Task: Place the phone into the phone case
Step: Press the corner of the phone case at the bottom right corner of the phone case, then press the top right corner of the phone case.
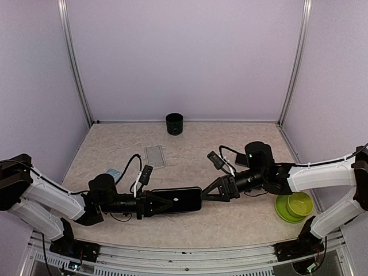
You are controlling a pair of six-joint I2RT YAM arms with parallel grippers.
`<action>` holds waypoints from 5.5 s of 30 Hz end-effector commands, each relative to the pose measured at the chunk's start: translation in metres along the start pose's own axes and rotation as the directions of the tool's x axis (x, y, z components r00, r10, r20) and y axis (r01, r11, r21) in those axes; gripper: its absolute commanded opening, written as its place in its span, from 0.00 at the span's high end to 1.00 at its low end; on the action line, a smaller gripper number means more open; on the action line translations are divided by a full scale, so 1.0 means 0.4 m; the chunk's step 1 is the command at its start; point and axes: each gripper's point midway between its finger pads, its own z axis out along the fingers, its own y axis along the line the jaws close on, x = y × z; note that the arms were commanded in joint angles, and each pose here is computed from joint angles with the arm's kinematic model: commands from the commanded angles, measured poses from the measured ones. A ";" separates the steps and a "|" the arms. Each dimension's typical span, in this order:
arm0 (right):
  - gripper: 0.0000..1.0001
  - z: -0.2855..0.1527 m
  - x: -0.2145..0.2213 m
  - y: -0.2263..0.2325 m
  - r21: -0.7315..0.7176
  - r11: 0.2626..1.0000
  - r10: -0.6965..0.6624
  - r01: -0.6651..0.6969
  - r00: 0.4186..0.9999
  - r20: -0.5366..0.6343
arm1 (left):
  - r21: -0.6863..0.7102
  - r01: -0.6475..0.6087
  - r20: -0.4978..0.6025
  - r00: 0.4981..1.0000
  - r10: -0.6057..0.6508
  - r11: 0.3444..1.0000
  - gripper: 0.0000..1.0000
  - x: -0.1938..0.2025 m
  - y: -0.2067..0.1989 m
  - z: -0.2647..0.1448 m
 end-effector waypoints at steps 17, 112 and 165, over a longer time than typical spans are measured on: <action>0.48 0.058 0.041 -0.027 -0.022 0.999 0.049 -0.050 0.998 -0.038 | 0.052 -0.071 0.153 0.986 0.062 0.996 1.00 -0.083 -0.052 -0.027; 0.70 0.048 0.013 -0.037 0.091 0.994 -0.061 0.067 0.995 -0.075 | 0.085 -0.077 -0.046 0.996 0.081 0.993 1.00 0.000 -0.045 0.020; 0.54 0.028 0.043 -0.024 0.072 0.995 -0.059 0.070 0.987 -0.153 | 0.061 -0.190 -0.235 0.951 0.199 0.980 1.00 0.064 -0.016 0.029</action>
